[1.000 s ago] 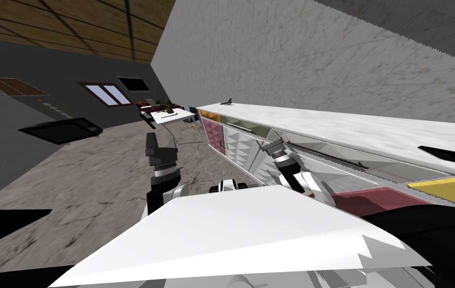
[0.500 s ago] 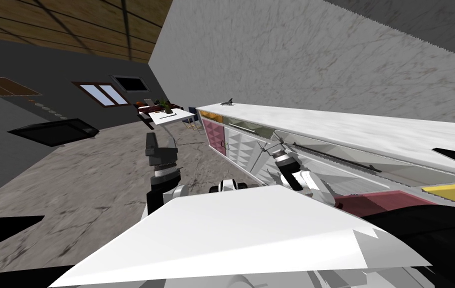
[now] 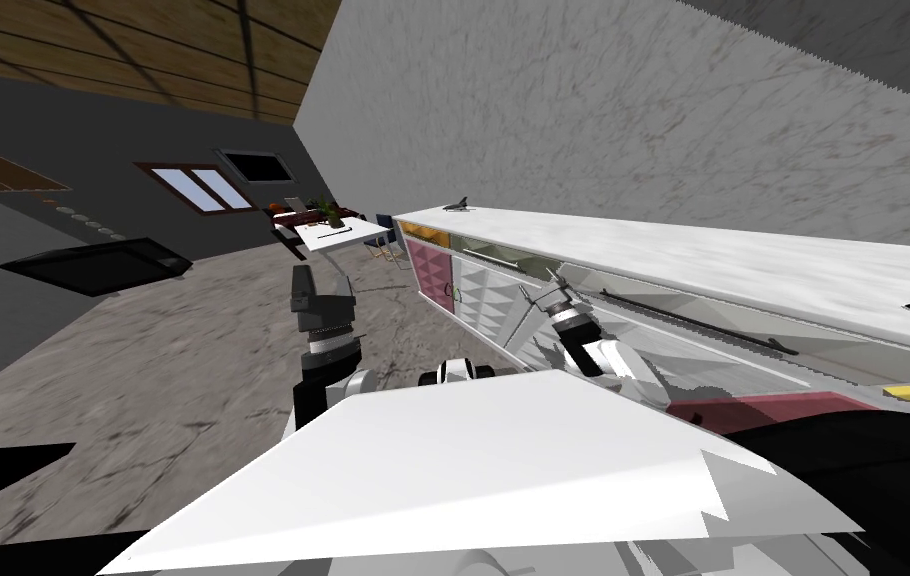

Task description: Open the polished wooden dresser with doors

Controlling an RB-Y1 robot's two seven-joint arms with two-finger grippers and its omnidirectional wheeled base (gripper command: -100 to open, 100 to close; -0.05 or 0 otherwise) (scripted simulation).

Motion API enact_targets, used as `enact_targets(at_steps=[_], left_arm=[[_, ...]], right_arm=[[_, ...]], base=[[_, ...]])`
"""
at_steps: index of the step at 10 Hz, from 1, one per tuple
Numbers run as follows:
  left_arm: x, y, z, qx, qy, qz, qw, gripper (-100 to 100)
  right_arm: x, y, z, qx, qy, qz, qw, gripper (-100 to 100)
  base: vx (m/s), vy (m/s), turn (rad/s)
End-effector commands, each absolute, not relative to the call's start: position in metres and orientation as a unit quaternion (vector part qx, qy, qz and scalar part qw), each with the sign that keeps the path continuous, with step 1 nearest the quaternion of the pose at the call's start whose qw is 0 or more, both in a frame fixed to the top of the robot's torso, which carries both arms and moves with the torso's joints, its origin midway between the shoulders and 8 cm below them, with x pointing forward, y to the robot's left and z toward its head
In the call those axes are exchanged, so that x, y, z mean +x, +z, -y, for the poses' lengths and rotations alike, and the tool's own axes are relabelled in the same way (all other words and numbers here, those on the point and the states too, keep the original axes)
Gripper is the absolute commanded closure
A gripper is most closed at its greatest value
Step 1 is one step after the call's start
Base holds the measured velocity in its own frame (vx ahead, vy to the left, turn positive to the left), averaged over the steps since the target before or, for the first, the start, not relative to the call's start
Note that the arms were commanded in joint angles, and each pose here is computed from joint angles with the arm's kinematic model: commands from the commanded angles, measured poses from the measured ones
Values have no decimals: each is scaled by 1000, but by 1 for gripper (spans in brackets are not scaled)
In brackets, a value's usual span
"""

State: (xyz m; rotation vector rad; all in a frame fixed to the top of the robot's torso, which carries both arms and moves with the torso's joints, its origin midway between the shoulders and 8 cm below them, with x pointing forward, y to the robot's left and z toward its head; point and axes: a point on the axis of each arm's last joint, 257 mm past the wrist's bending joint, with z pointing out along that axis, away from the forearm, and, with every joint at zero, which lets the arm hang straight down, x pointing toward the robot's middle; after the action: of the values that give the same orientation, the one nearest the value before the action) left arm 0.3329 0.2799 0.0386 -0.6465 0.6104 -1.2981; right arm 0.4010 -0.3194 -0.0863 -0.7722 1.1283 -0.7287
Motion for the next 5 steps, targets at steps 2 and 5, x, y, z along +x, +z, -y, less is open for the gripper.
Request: enact_targets(at_steps=[2,5], left_arm=[[333,39,-280,-291,-584,-275,706,0],[333,39,-280,-291,-584,-275,706,0]], right_arm=[[407,-99,336,-384,-389,-502,670,-100],[411,-107,349,-410,-429,-493,636,-100]], base=[[63,59,-11],[57,55,-10]])
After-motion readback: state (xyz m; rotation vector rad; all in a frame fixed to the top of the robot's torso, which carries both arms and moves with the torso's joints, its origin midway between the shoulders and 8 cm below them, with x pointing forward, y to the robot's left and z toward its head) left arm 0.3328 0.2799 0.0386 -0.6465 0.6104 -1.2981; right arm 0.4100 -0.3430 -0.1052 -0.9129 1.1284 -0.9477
